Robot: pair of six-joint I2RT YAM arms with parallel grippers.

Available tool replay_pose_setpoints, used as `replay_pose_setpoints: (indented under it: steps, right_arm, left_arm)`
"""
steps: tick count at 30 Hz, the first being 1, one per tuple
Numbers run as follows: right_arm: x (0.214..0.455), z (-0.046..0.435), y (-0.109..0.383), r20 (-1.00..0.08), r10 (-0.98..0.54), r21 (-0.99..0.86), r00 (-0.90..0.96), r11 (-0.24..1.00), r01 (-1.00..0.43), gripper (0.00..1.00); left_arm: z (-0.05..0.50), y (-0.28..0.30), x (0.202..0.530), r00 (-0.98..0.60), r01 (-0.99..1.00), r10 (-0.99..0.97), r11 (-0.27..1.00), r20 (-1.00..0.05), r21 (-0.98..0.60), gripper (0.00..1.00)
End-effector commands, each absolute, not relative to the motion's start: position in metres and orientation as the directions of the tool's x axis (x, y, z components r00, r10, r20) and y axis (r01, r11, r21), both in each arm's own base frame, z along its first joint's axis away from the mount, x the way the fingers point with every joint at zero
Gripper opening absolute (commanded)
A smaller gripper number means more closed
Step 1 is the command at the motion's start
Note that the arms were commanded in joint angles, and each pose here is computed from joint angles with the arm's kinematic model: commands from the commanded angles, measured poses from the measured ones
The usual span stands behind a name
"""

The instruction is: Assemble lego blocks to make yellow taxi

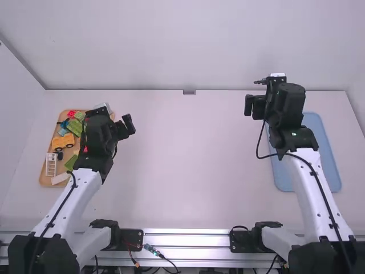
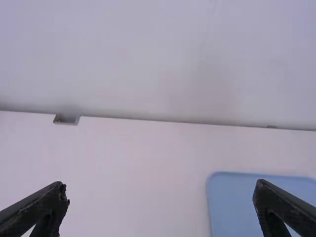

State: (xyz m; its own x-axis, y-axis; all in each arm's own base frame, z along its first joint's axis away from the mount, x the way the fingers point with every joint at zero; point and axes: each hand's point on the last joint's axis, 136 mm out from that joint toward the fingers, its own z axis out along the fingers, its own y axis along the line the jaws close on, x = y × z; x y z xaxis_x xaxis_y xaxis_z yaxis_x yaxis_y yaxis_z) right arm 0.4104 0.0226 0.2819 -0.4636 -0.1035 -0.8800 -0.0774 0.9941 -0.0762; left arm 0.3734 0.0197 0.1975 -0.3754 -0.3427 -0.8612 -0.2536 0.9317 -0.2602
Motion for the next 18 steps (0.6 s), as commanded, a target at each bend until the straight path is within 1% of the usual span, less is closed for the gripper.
replay_pose_setpoints:
  steps: [1,5,11,15,17,18]
  right_arm:
    - [0.418,0.278,0.023,-0.873,-0.095,-0.069,-0.477,0.995,-0.073,0.99]
    - [0.424,0.262,0.023,-0.853,-0.097,-0.069,-0.513,0.995,-0.074,0.99]
    - [0.432,0.24,0.024,-0.823,-0.112,-0.079,-0.556,0.993,-0.084,0.99]
    - [0.435,0.23,0.024,-0.809,-0.115,-0.078,-0.577,0.993,-0.088,0.99]
    - [0.434,0.229,0.027,-0.807,-0.142,-0.091,-0.574,0.989,-0.118,0.99]
    - [0.434,0.229,0.031,-0.805,-0.172,-0.101,-0.567,0.983,-0.154,0.99]
  left_arm:
    - [0.207,0.031,0.374,-0.325,-0.316,-0.389,0.904,-0.862,-0.289,0.99]
    - [0.208,0.034,0.374,-0.305,-0.34,-0.41,0.89,-0.859,-0.304,0.99]
    - [0.206,0.034,0.376,-0.323,-0.331,-0.379,0.904,-0.867,-0.272,0.99]
    - [0.214,0.034,0.38,-0.275,-0.329,-0.411,0.89,-0.869,-0.316,0.99]
    - [0.215,0.037,0.383,-0.265,-0.335,-0.413,0.887,-0.871,-0.319,0.99]
    - [0.214,0.043,0.383,-0.25,-0.359,-0.436,0.871,-0.865,-0.335,0.99]
